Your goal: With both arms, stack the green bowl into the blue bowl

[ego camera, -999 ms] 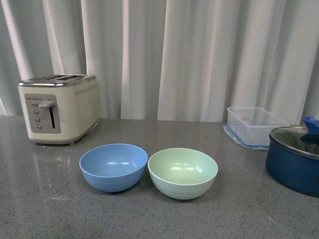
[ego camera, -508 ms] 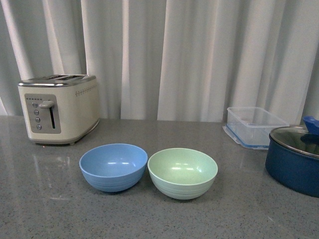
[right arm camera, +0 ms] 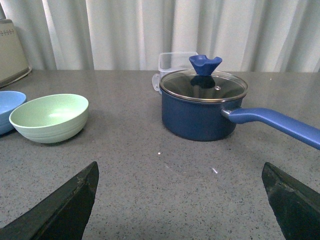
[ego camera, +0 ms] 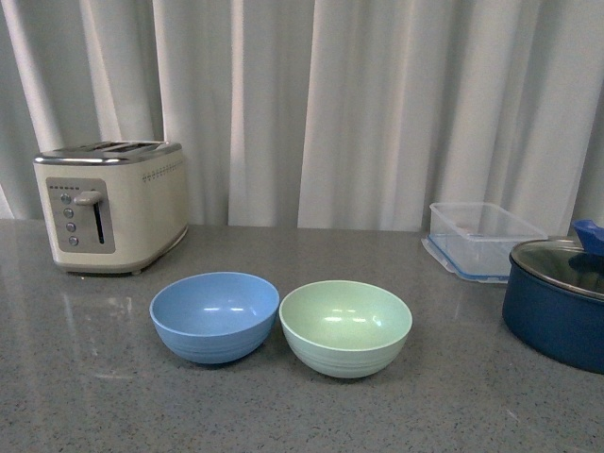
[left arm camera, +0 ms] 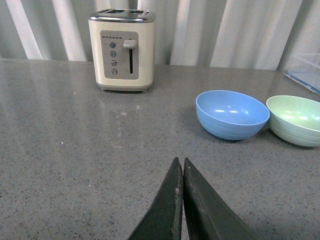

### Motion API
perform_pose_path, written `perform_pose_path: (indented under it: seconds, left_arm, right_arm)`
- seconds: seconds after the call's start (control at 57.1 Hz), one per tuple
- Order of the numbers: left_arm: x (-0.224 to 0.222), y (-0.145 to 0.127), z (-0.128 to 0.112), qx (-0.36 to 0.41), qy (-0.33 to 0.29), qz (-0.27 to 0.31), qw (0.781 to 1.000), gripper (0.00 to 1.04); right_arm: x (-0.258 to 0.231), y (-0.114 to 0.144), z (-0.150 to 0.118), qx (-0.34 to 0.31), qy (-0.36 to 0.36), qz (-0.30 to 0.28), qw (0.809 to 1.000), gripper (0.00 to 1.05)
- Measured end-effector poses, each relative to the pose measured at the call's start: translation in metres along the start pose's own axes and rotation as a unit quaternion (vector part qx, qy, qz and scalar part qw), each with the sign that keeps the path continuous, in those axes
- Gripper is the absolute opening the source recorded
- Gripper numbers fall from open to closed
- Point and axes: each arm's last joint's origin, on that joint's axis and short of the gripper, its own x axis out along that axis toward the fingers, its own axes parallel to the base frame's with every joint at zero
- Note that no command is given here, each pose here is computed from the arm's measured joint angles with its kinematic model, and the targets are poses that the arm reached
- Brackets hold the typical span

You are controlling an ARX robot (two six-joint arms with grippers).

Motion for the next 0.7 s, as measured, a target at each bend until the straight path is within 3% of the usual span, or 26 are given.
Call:
perform_pose_path:
  seconds: [0.701]
  left_arm:
    - [-0.022,0.000,-0.003,0.000,0.004,0.000,1.000,0.04]
  right_arm:
    - [0.000,0.000,0.000,0.000,0.000,0.000,1.000,0.95]
